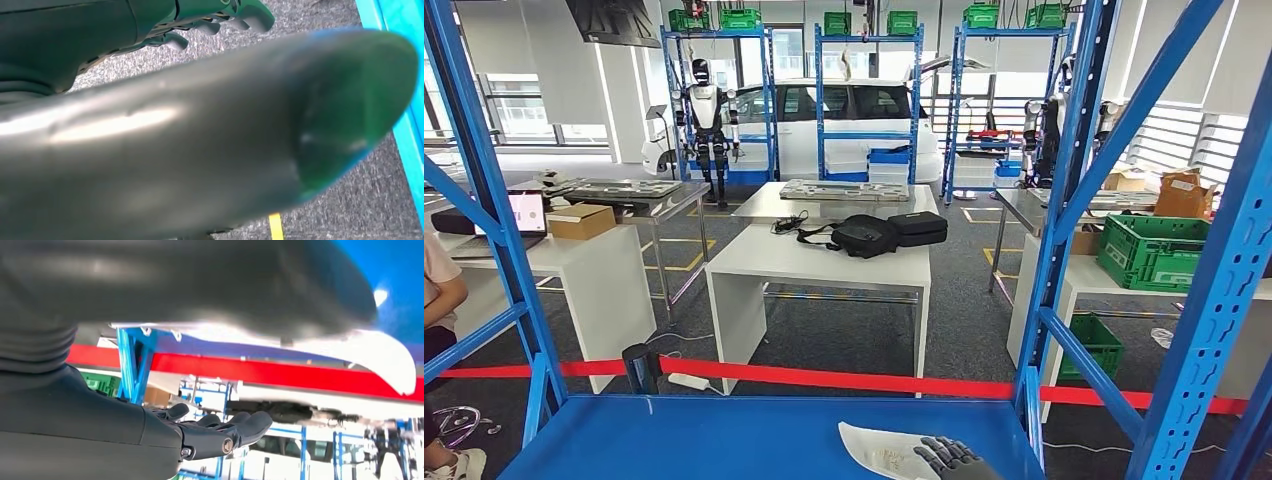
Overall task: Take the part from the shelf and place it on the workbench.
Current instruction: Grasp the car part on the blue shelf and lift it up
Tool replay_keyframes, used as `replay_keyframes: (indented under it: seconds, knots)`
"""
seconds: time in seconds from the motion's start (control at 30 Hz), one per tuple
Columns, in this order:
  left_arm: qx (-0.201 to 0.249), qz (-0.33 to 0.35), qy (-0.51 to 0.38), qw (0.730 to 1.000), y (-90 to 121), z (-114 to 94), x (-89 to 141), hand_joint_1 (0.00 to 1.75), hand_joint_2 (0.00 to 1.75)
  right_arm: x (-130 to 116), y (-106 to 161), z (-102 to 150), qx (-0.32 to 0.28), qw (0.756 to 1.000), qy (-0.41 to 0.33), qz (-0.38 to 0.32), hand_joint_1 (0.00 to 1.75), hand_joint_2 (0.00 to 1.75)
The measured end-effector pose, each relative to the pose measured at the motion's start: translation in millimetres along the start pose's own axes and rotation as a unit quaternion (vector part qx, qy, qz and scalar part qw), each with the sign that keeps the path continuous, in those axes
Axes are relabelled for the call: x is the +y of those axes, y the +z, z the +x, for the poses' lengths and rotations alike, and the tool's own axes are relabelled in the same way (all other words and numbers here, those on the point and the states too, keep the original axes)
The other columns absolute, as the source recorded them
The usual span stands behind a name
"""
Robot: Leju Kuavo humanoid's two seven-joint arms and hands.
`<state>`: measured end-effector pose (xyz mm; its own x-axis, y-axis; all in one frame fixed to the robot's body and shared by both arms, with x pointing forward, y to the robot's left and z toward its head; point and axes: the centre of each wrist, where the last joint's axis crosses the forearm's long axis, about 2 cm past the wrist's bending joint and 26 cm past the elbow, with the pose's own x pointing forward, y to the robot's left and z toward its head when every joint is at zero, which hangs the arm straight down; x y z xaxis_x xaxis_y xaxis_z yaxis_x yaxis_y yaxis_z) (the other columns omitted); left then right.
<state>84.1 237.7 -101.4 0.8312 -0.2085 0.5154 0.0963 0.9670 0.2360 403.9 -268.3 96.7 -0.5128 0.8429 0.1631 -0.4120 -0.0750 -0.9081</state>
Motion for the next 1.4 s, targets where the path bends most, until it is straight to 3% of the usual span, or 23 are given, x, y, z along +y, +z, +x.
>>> replay_keyframes:
  seconds: [0.43,1.03,1.07,1.1,1.17,1.2,1.23,1.4]
  knots:
    - [0.001,-0.007,-0.003,1.000,0.4,-0.3,-1.0,0.00,0.00,5.3,3.1,-7.1,0.030,0.998,-0.021,0.049,0.00,1.75]
    - [-0.004,-0.008,-0.004,1.000,1.0,-1.7,-1.2,0.00,0.00,7.9,8.1,-15.7,0.045,0.997,-0.031,0.056,0.00,1.75]
    - [-0.005,-0.008,-0.004,1.000,1.0,-1.7,-1.2,0.00,0.00,8.5,8.8,-16.5,0.047,0.997,-0.031,0.056,0.12,1.75]
    - [-0.005,-0.008,-0.004,1.000,1.0,-1.7,-1.2,0.00,0.00,9.3,9.4,-17.2,0.048,0.997,-0.032,0.057,0.40,1.75]
    - [-0.005,-0.008,-0.004,1.000,1.0,-1.7,-1.2,0.00,0.00,10.6,10.6,-18.5,0.050,0.997,-0.033,0.057,1.25,1.75]
    - [-0.005,-0.008,-0.004,1.000,1.0,-1.7,-1.2,0.00,0.00,11.0,11.1,-19.2,0.051,0.996,-0.033,0.058,1.56,1.75]
    - [-0.006,-0.008,-0.004,1.000,1.0,-1.7,-1.2,0.00,0.00,11.2,11.5,-19.9,0.052,0.996,-0.033,0.058,1.72,1.75]
    - [-0.017,-0.015,0.000,1.000,1.0,-1.8,-1.5,0.00,0.00,11.5,13.2,-22.5,0.055,0.996,-0.035,0.059,1.75,1.75]
